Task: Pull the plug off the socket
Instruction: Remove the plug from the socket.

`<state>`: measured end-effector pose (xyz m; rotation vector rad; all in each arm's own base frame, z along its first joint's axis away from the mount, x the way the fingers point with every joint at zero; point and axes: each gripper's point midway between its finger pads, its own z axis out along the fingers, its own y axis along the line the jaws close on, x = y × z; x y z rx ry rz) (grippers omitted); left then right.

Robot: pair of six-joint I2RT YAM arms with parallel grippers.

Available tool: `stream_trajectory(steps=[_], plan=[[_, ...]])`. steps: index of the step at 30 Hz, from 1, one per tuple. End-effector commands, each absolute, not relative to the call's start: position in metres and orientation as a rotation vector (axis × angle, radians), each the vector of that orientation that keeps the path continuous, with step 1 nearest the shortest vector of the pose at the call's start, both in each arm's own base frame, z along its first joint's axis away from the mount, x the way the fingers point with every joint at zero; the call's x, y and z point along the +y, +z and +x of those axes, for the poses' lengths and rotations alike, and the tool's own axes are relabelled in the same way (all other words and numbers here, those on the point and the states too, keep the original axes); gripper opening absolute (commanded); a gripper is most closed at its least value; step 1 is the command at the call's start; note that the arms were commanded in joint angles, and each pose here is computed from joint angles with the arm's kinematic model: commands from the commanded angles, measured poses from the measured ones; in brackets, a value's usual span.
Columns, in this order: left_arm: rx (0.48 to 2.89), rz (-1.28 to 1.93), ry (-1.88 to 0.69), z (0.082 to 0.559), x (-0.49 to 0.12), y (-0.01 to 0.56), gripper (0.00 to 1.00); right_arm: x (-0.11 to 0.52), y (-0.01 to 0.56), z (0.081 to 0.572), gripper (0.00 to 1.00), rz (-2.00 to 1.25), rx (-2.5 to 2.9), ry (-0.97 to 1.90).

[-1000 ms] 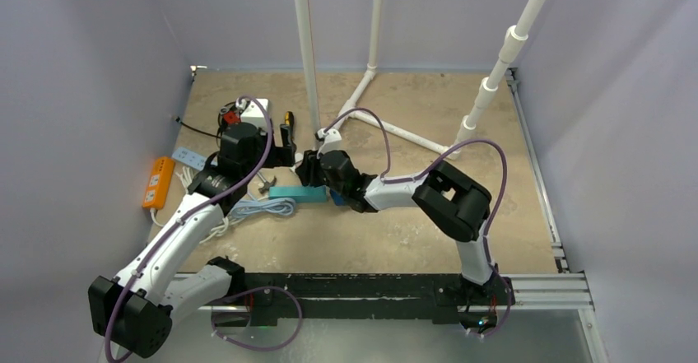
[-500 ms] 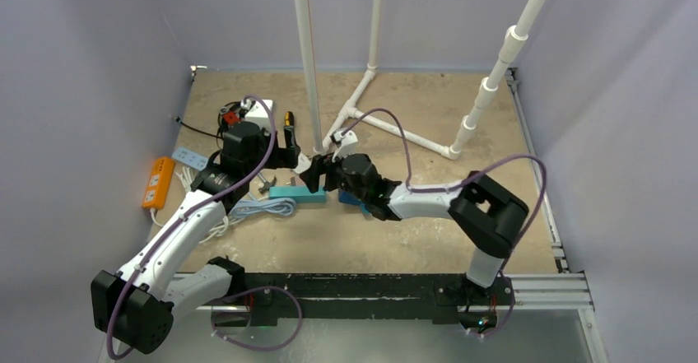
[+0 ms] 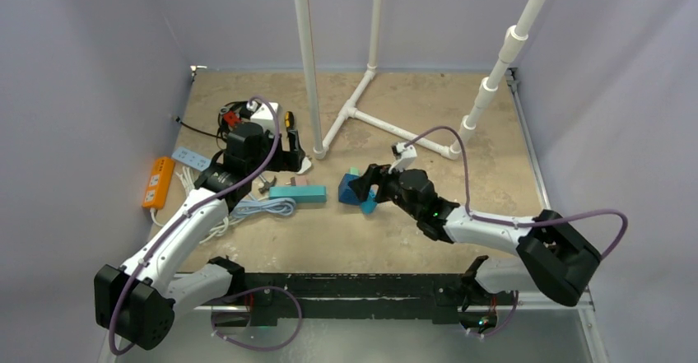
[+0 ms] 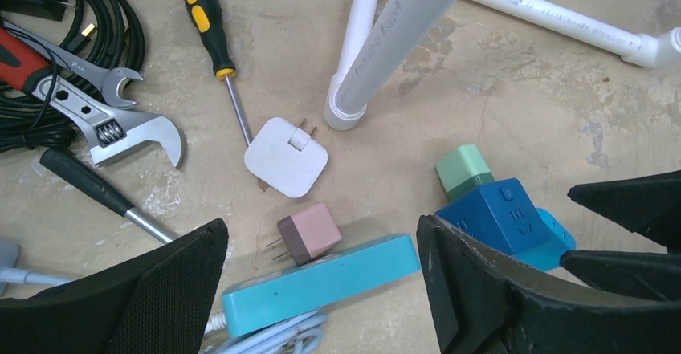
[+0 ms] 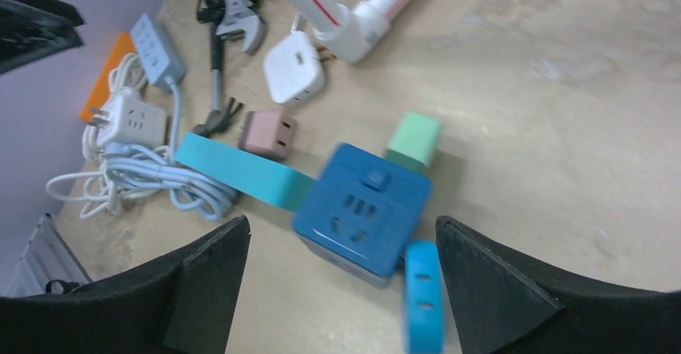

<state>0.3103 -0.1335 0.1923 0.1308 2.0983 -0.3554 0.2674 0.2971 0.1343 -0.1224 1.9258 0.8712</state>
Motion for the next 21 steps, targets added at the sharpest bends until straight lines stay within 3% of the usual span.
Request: stream_trajectory(steps=[1, 7, 21], plan=[[2.067, 0.153, -0.39, 0.313, -0.14, 0.199, 0.86, 0.271, 0.133, 0.264, 0.88, 0.013, 1.926, 0.898], [2.075, 0.175, -0.423, 0.311, -0.146, 0.197, 0.83, 0.244, 0.116, 0.26, 0.82, 0.087, 1.93, 0.943], [2.084, 0.17, -0.423, 0.312, -0.147, 0.194, 0.82, 0.251, 0.086, 0.26, 0.62, 0.151, 2.01, 0.947]])
